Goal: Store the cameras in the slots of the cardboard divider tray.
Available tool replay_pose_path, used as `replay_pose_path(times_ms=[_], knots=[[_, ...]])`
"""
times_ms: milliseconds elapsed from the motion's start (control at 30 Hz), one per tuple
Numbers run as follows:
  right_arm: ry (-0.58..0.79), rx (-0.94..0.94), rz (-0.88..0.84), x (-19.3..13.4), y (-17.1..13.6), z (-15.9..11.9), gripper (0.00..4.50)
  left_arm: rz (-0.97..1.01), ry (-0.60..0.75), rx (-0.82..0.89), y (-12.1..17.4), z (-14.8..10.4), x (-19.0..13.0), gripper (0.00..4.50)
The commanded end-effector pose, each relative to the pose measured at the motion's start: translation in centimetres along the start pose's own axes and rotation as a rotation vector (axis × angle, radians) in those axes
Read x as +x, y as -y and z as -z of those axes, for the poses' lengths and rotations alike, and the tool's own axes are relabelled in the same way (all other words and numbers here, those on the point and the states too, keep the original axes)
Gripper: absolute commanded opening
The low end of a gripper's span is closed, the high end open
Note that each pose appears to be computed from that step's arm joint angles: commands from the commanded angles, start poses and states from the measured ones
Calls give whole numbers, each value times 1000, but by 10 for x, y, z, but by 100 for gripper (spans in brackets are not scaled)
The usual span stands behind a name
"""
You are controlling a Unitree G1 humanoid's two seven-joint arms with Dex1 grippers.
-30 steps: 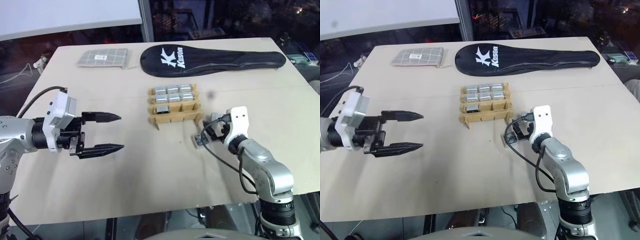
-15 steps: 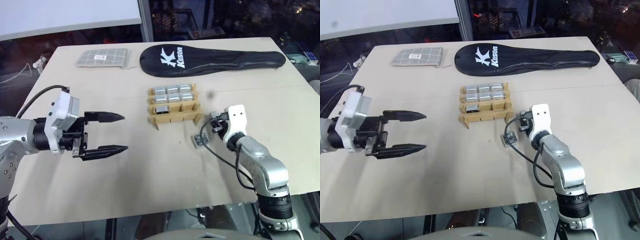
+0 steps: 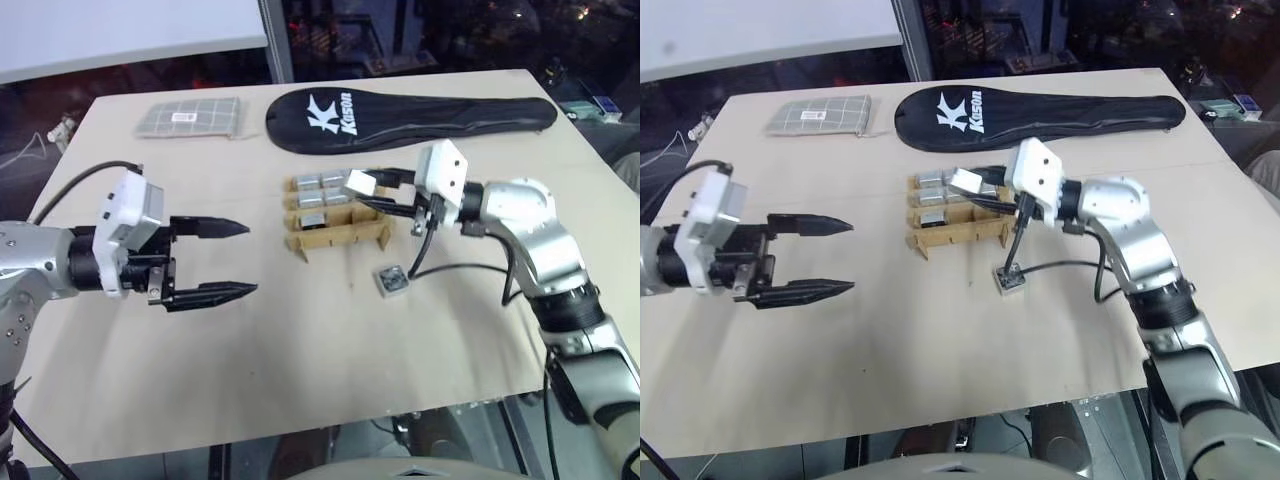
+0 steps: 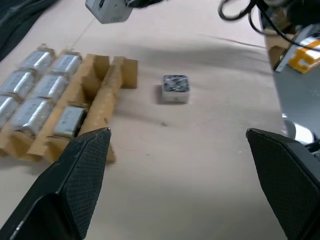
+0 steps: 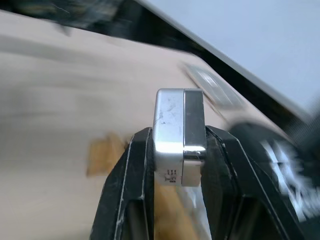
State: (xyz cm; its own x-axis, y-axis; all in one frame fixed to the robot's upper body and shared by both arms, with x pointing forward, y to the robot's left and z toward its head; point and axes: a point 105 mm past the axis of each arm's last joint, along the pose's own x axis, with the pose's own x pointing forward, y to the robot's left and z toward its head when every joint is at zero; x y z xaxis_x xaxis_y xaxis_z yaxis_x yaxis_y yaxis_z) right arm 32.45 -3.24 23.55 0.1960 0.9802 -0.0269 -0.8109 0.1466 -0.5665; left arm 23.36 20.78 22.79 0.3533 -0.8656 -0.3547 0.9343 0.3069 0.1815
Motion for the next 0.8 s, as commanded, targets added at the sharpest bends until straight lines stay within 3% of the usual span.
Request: replay_pose_path(times_ms=[33,233,467,633,800], knots=[[18,39,-215,14,-4,5,73,-9,-2,33,-2,-8,-5,450],[-10,217,-409,34,7,26,73,-27,-13,30,2,-7,-5,450],[-92,250,-392,48,22,34,73,-49,-12,18,6,-7,-8,450],[-211,225,-354,48,22,54,73,-72,-24,12,7,-4,-15,450],[-237,196,-320,50,19,64,73,-97,-39,15,6,0,-20,450]])
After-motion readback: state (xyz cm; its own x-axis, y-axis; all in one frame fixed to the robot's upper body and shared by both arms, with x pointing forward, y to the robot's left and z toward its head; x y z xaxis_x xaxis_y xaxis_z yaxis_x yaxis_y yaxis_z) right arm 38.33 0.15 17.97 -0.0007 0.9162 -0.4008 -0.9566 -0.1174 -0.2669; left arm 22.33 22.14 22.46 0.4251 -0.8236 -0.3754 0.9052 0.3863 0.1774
